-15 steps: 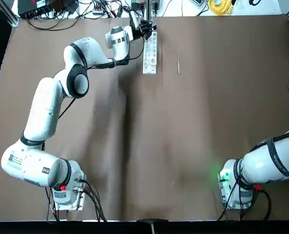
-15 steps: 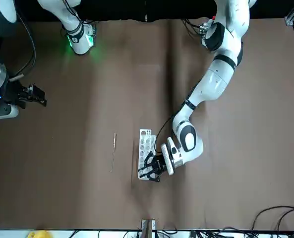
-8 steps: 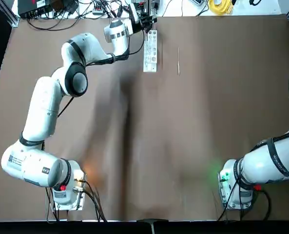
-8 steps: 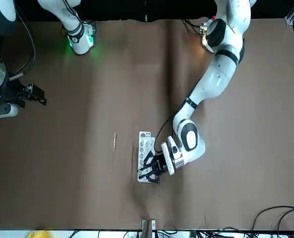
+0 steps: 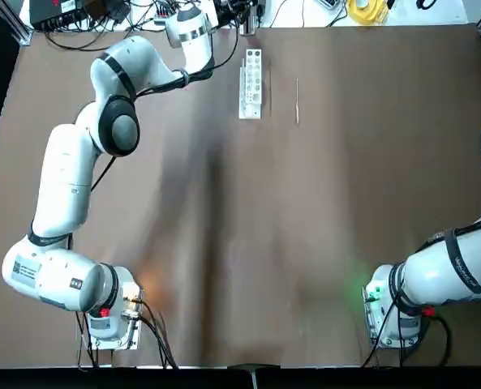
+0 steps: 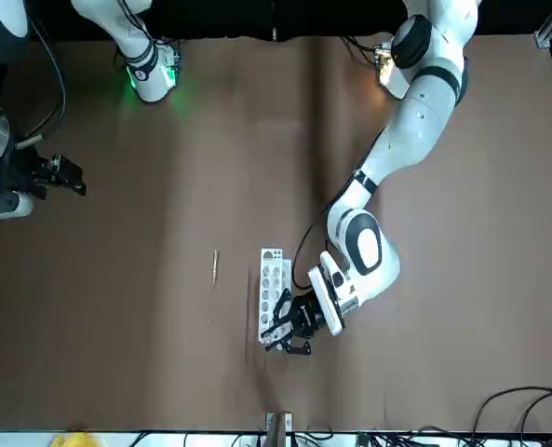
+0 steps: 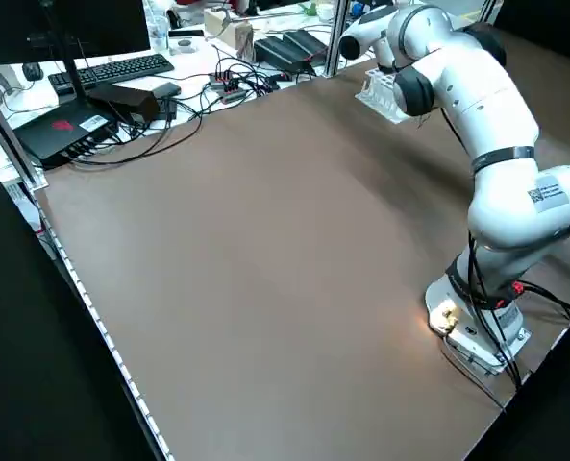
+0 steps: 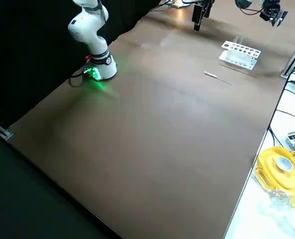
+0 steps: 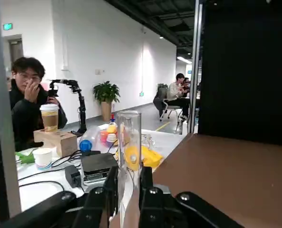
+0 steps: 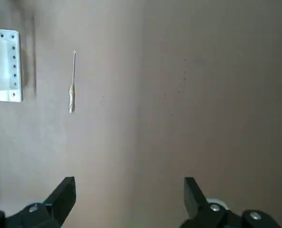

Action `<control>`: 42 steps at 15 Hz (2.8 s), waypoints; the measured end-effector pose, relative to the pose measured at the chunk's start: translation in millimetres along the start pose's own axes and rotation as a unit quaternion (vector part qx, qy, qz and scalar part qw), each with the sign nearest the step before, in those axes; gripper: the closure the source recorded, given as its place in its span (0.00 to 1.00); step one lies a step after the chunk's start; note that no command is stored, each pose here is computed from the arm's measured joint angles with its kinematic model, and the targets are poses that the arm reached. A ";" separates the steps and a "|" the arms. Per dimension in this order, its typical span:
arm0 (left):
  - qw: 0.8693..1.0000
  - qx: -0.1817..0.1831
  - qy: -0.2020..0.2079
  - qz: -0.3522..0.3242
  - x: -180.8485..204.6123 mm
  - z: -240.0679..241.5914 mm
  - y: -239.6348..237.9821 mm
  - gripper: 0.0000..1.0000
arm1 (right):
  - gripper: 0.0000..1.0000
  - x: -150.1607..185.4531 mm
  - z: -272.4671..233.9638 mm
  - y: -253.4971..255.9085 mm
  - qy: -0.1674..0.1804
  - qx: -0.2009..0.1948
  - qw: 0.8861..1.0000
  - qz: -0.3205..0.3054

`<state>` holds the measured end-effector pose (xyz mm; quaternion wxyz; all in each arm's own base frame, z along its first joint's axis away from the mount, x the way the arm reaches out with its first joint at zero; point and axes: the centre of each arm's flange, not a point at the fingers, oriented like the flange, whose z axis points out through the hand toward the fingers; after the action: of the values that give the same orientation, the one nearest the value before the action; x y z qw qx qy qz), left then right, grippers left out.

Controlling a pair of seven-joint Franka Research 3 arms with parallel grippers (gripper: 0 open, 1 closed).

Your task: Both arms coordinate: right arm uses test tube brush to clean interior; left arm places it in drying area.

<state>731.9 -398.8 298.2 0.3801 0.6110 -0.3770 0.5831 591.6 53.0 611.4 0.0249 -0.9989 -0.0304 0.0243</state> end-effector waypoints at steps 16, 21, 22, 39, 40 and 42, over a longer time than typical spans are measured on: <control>0.796 0.052 -0.032 -0.603 3.9 -25.5 -13.8 0.76 | 0.00 0.3 1.5 -7.4 0.001 0.000 1.000 -0.007; 0.615 -0.015 -0.078 -0.785 -9.3 -18.8 2.2 0.76 | 0.00 -0.3 2.8 -15.4 -0.001 0.000 1.000 -0.013; 0.573 -0.028 -0.093 -0.814 -8.5 -17.9 4.3 0.76 | 0.00 -0.4 3.1 -18.3 -0.002 0.000 1.000 -0.016; 0.108 -0.060 -0.197 -0.973 -64.4 -78.8 -38.1 0.76 | 0.00 -3.0 5.3 -47.9 -0.004 -0.001 0.999 -0.041; 0.101 -0.062 -0.193 -0.974 -68.0 -80.0 -39.4 0.76 | 0.00 -3.0 5.3 -48.0 -0.004 -0.001 0.999 -0.041; 0.089 -0.060 -0.181 -0.978 -76.5 -86.3 -46.2 0.76 | 0.00 -3.3 5.4 -49.8 -0.004 -0.001 0.999 -0.042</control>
<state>734.2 -299.8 223.3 0.5720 0.5061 0.4598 -0.4531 585.1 102.7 608.7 0.0248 -0.9966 -0.0729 0.0276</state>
